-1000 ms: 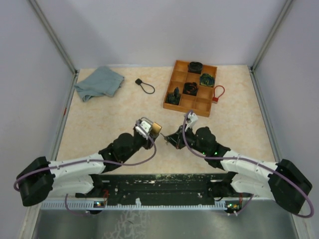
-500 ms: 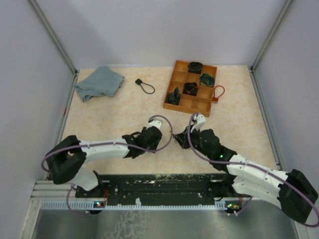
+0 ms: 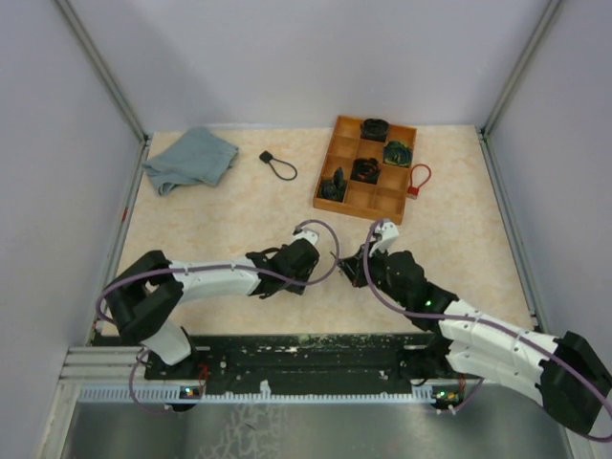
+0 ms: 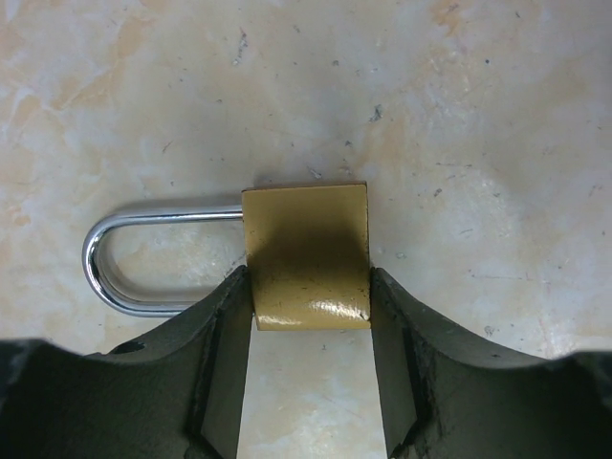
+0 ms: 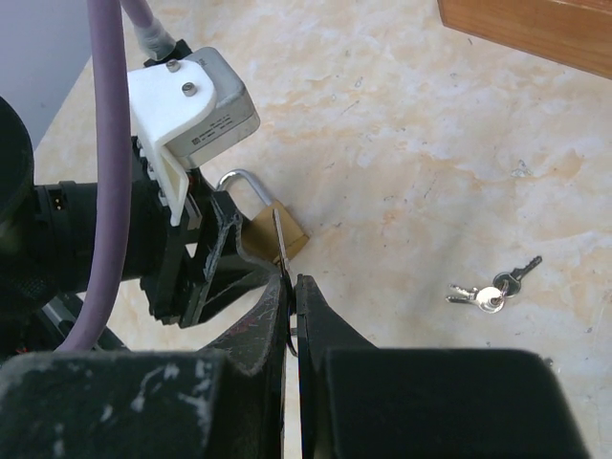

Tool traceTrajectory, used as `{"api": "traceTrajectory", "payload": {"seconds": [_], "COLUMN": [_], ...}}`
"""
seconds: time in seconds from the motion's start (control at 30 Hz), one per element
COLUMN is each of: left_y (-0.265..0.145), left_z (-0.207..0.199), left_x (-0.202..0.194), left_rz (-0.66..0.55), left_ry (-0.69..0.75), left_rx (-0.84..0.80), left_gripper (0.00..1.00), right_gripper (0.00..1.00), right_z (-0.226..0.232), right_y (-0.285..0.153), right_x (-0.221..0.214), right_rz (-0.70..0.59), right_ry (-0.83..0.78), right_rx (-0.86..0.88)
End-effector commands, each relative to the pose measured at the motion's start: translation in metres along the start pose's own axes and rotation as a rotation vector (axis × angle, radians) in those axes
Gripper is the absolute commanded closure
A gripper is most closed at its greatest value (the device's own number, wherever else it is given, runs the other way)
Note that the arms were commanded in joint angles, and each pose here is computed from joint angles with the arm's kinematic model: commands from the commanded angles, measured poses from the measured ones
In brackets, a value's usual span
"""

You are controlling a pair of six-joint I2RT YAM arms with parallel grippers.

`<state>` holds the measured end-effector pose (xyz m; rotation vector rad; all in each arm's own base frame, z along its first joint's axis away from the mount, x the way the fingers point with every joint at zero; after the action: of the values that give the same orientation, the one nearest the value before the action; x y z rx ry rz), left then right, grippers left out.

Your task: Unlock with the key

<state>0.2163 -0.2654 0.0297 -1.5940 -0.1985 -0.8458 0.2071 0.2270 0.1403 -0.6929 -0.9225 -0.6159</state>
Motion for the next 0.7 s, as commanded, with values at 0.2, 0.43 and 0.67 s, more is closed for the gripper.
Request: {"api": "traceTrajectory", "payload": {"seconds": [0.2, 0.43, 0.67], "left_y": [-0.014, -0.016, -0.010], "left_z": [-0.017, -0.014, -0.007], "left_x": [0.002, 0.005, -0.004], "left_rz": [0.055, 0.069, 0.105], "left_ry": [0.061, 0.089, 0.101], "left_rx": [-0.133, -0.132, -0.094], "left_gripper": [0.38, 0.35, 0.38], "right_gripper": [1.00, 1.00, 1.00], "right_z": [0.008, 0.009, 0.010], "right_y": [-0.002, -0.003, -0.003], "right_x": [0.017, 0.018, 0.019], "right_rz": [-0.068, -0.072, -0.078], "right_ry": [-0.008, -0.007, -0.008], "right_rx": [0.033, 0.039, 0.045]}}
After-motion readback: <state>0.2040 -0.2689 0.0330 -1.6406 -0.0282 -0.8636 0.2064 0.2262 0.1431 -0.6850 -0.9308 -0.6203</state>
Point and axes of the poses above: each gripper's point midway between its finger pads, its own y axis out along the fingers, its own z axis along the line the jaws close on, x = y × z, the point moved 1 cm from there along -y, back along the fingers, and after that the axes turned 2 degrees about -y, right-handed, at the moved point
